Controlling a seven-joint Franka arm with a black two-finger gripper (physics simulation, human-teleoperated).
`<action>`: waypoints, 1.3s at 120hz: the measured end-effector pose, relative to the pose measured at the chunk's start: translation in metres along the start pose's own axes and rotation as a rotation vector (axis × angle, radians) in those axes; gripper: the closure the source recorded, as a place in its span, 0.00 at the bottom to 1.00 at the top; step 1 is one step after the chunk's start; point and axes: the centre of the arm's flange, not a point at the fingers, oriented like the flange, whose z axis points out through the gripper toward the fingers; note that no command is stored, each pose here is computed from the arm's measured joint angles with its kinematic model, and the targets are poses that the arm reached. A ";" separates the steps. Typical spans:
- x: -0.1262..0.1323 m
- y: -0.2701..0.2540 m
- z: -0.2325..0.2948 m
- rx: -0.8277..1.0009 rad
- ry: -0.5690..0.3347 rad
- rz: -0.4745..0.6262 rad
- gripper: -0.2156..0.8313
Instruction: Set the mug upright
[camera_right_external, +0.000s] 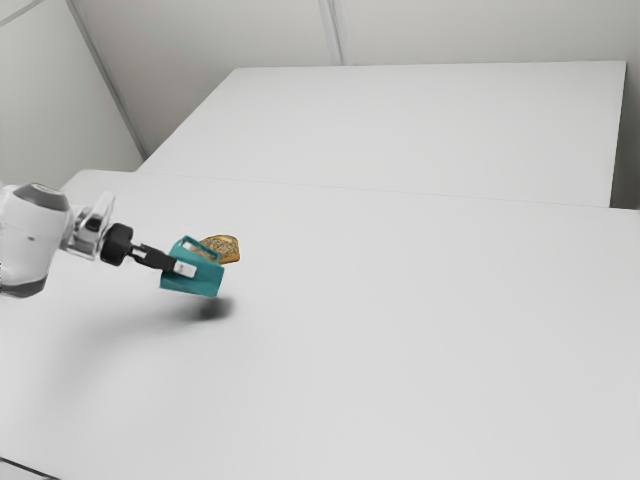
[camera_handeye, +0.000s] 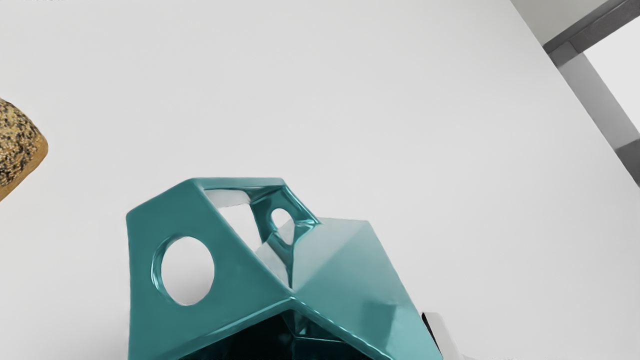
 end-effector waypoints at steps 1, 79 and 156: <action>0.002 0.002 0.002 0.000 -0.009 0.006 0.95; 0.114 0.064 0.105 0.427 -0.674 0.388 0.96; 0.105 0.066 0.155 0.598 -0.785 0.301 0.96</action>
